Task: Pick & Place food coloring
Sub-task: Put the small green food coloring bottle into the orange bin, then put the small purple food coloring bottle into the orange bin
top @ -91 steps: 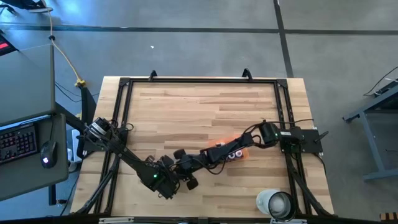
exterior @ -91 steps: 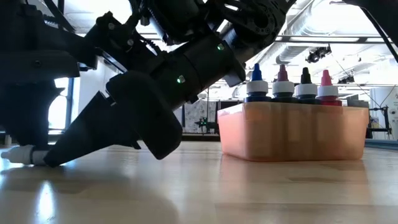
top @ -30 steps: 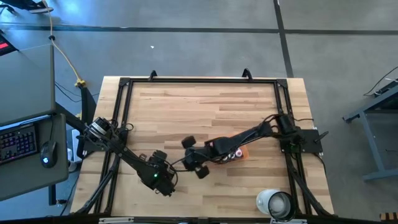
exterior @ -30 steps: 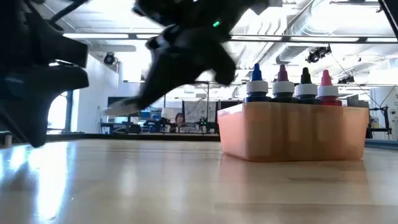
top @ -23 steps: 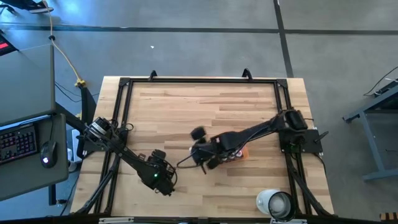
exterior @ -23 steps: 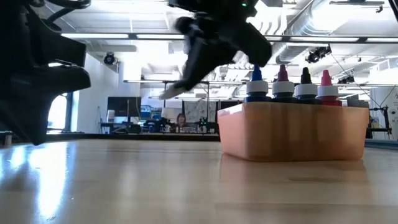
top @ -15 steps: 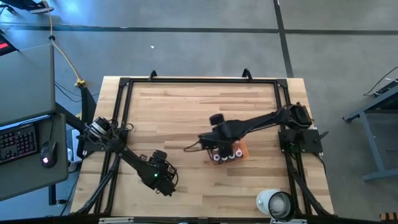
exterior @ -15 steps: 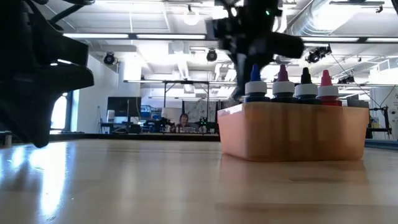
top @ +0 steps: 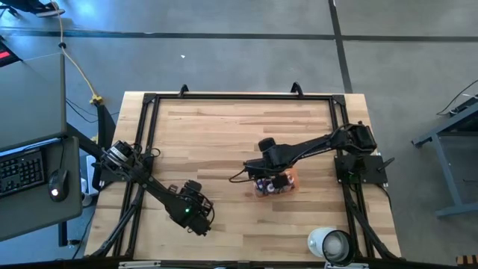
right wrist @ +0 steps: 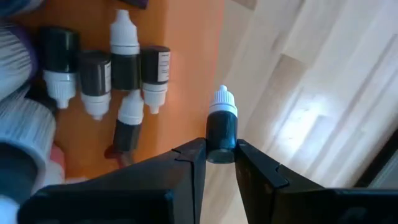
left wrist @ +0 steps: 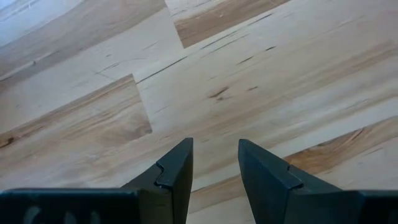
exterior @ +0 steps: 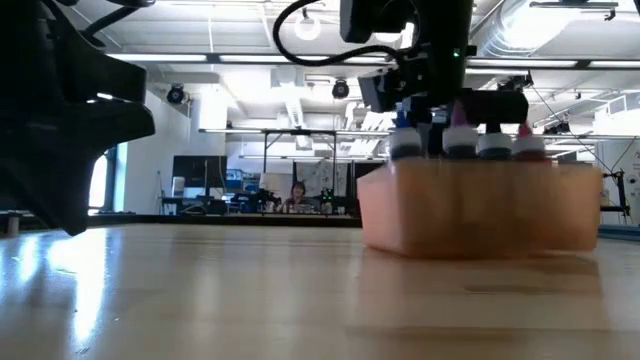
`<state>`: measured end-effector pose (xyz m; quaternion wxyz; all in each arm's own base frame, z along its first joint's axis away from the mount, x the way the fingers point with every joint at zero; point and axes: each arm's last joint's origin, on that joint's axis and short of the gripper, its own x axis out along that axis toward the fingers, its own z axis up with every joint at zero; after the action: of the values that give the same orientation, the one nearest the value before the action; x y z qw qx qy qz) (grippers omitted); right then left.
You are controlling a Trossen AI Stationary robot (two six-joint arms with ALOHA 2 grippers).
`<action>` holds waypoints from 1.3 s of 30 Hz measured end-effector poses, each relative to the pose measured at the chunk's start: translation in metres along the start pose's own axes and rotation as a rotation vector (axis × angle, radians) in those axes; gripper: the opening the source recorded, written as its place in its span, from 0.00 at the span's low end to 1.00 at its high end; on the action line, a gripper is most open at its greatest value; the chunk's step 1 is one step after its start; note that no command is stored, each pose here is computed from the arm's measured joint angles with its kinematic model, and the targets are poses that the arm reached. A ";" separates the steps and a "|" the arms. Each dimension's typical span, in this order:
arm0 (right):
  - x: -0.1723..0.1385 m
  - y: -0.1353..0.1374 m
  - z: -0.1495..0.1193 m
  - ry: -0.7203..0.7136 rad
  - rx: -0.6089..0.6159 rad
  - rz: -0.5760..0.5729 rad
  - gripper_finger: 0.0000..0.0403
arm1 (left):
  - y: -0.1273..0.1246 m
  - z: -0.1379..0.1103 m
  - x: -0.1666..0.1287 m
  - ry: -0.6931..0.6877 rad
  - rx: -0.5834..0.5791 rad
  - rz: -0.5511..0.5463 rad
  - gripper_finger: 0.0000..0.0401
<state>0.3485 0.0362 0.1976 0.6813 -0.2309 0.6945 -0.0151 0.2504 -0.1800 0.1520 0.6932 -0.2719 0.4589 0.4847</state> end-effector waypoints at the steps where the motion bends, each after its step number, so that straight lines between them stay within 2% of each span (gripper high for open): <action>1: -0.001 0.000 0.000 -0.003 -0.013 -0.004 0.18 | 0.000 0.000 0.000 0.000 0.000 0.000 0.31; 6: -0.005 -0.004 -0.003 0.001 -0.030 -0.084 0.16 | 0.000 0.000 0.000 0.000 0.000 0.000 0.31; 10: -0.015 -0.006 -0.012 0.012 -0.038 -0.085 0.14 | 0.000 0.000 0.000 -0.002 0.000 0.001 0.31; 15: -0.035 -0.008 -0.022 -0.029 -0.009 -0.081 0.20 | 0.001 0.000 0.000 -0.013 0.003 0.004 0.31; 17: -0.044 -0.007 -0.026 -0.072 -0.004 -0.030 0.21 | 0.001 0.001 0.000 -0.020 0.003 0.001 0.31; 20: -0.052 -0.003 -0.026 -0.143 0.000 0.120 0.20 | 0.000 0.001 0.000 -0.021 0.002 0.001 0.31; 22: -0.051 -0.002 -0.025 -0.158 -0.001 0.153 0.19 | 0.000 0.001 0.000 -0.021 0.002 0.000 0.31; 26: -0.035 0.001 -0.025 -0.132 -0.016 0.071 0.18 | 0.000 0.000 0.000 -0.019 0.000 -0.006 0.31; 31: -0.018 0.007 -0.028 -0.114 -0.023 0.048 0.25 | 0.000 0.000 0.000 -0.018 -0.002 -0.008 0.31; 39: -0.026 0.012 -0.026 -0.085 -0.096 -0.211 0.36 | 0.000 0.000 0.000 -0.019 -0.001 -0.006 0.31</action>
<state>0.3197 0.0477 0.2196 0.6929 -0.3355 0.6368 -0.0437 0.2508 -0.1797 0.1520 0.6988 -0.2692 0.4513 0.4853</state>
